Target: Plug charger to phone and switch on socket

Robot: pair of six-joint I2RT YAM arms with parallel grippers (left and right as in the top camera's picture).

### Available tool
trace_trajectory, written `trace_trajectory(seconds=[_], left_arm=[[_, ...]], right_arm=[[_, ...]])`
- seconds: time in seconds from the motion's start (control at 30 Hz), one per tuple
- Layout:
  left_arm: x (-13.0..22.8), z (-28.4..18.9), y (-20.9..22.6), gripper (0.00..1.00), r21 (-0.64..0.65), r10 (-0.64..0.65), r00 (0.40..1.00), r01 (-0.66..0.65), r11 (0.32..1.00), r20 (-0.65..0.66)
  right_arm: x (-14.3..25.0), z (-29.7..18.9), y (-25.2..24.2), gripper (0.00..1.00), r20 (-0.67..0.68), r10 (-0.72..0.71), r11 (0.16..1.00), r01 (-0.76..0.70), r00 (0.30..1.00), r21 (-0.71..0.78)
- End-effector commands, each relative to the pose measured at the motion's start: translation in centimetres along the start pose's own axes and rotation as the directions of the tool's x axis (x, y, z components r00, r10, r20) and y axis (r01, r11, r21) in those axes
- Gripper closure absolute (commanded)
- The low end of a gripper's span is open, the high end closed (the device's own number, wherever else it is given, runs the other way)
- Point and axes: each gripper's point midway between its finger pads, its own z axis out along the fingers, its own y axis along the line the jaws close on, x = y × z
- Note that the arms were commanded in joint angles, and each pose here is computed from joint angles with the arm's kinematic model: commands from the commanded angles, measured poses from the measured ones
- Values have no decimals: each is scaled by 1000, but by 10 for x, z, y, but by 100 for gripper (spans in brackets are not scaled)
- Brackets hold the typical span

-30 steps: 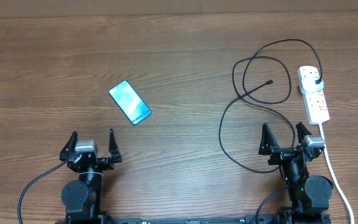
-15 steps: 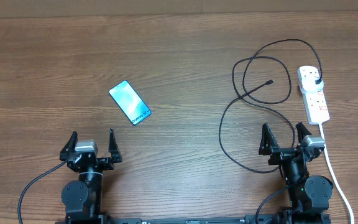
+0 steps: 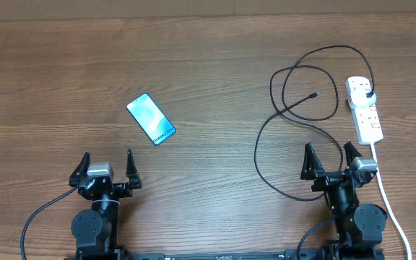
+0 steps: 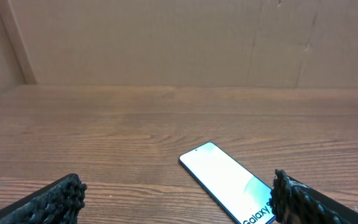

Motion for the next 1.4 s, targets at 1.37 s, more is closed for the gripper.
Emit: trace_trajectory(seconds=[1.37], left_arm=[[0, 0, -2, 0, 16, 14, 1000, -14, 1000, 7]], right_arm=[[1, 0, -1, 0, 6, 6, 1000, -6, 1000, 3]])
